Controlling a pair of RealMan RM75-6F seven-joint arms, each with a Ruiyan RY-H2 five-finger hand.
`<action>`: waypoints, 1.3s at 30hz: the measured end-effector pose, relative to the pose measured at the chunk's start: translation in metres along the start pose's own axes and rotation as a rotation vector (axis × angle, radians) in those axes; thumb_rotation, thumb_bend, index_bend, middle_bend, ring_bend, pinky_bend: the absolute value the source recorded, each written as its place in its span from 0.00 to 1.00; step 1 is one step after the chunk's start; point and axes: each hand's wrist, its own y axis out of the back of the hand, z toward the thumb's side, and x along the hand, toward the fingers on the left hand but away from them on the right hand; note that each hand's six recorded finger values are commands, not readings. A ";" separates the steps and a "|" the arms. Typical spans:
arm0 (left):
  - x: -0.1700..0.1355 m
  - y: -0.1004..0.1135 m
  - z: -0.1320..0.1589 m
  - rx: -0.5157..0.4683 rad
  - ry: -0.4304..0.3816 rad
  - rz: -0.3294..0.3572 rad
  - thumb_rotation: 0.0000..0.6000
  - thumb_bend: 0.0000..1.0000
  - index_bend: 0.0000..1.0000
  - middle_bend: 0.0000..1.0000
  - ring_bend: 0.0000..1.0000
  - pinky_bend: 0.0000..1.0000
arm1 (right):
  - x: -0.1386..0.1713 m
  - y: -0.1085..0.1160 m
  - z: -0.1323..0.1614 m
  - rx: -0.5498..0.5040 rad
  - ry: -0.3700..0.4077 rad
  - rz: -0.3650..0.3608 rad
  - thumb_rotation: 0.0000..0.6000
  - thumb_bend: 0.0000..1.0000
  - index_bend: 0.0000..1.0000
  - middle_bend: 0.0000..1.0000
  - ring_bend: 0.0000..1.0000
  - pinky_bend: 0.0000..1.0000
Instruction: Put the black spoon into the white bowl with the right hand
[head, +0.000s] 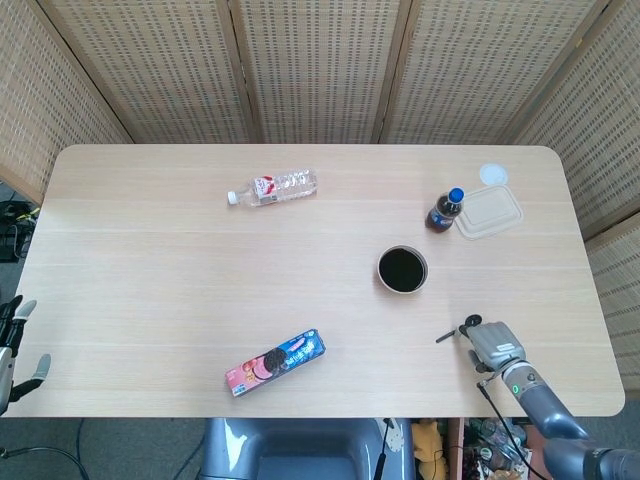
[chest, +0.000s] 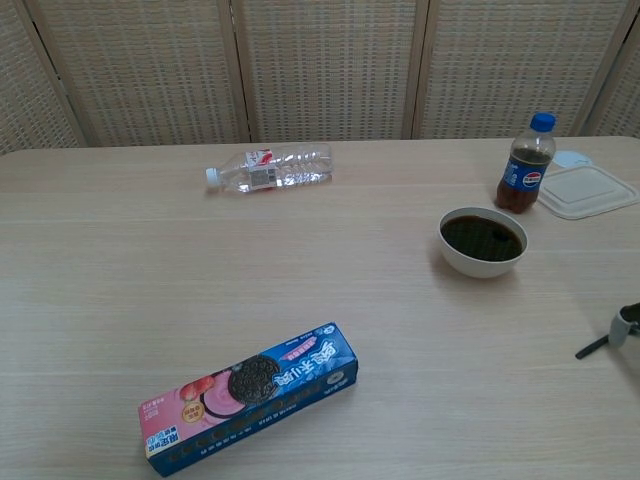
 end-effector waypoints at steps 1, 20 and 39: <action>0.000 0.000 0.000 0.000 0.000 0.000 1.00 0.40 0.00 0.00 0.00 0.00 | 0.000 0.000 0.000 0.000 0.000 -0.001 1.00 0.76 0.29 0.97 0.98 0.97; 0.004 -0.003 -0.001 -0.011 -0.006 -0.001 1.00 0.40 0.00 0.00 0.00 0.00 | 0.017 0.028 0.013 -0.019 0.008 -0.068 1.00 0.58 0.42 0.62 0.69 0.94; 0.004 -0.001 -0.007 -0.012 -0.001 0.002 1.00 0.40 0.00 0.00 0.00 0.00 | 0.010 0.040 0.038 -0.058 0.047 -0.334 1.00 0.44 0.50 0.22 0.17 0.24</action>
